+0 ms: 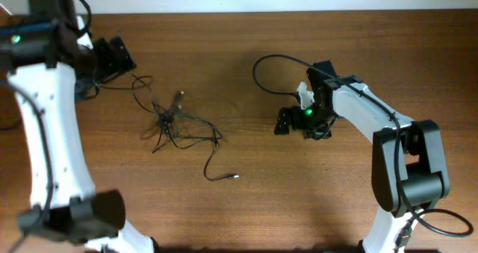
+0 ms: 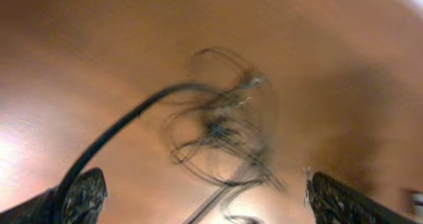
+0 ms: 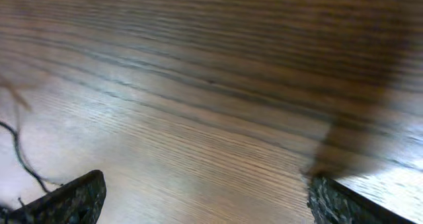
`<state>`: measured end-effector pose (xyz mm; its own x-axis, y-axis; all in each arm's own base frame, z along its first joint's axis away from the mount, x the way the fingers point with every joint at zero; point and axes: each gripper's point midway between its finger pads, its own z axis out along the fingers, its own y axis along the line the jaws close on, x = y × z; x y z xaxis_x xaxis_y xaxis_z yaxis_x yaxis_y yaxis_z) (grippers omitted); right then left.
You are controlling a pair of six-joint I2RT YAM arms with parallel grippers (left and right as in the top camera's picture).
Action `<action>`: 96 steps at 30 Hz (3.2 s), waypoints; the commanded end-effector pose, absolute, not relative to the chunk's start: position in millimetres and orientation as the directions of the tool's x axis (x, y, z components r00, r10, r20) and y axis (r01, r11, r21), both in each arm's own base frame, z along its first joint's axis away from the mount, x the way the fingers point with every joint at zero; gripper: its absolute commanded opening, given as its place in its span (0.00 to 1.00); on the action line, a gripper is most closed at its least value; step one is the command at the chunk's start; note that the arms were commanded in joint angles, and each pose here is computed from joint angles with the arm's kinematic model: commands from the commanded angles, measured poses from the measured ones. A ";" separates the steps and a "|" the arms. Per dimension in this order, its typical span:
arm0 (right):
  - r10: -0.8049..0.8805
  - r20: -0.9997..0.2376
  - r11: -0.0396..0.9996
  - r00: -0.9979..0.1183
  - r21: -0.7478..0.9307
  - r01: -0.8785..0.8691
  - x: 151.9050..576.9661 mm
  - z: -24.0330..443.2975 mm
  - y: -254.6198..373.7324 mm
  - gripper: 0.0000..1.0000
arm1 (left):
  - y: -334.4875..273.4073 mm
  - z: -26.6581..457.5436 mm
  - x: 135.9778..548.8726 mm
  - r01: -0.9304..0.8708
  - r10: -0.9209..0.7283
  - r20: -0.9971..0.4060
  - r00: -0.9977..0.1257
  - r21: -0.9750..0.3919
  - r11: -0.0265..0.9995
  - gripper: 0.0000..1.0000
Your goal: Untangle cables
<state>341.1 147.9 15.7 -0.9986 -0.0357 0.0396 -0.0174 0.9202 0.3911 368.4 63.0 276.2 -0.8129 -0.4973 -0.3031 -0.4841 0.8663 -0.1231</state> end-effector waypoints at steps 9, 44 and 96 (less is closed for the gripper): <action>-0.013 0.034 0.948 -0.999 0.318 -0.002 342.8 11.4 135.2 0.99 | 109.9 210.3 356.7 -0.534 -0.525 -0.099 -0.845 0.117 0.838 0.99; -0.013 0.034 0.948 -0.999 0.318 -0.002 342.8 11.4 135.2 0.99 | -9.1 186.4 373.4 -0.296 -0.287 -0.194 -0.938 0.016 0.955 0.64; -0.011 -0.157 0.463 -0.988 0.874 -0.144 365.3 152.3 325.8 0.75 | -146.8 226.8 376.5 0.364 -0.014 -0.512 -0.859 -0.629 0.686 0.00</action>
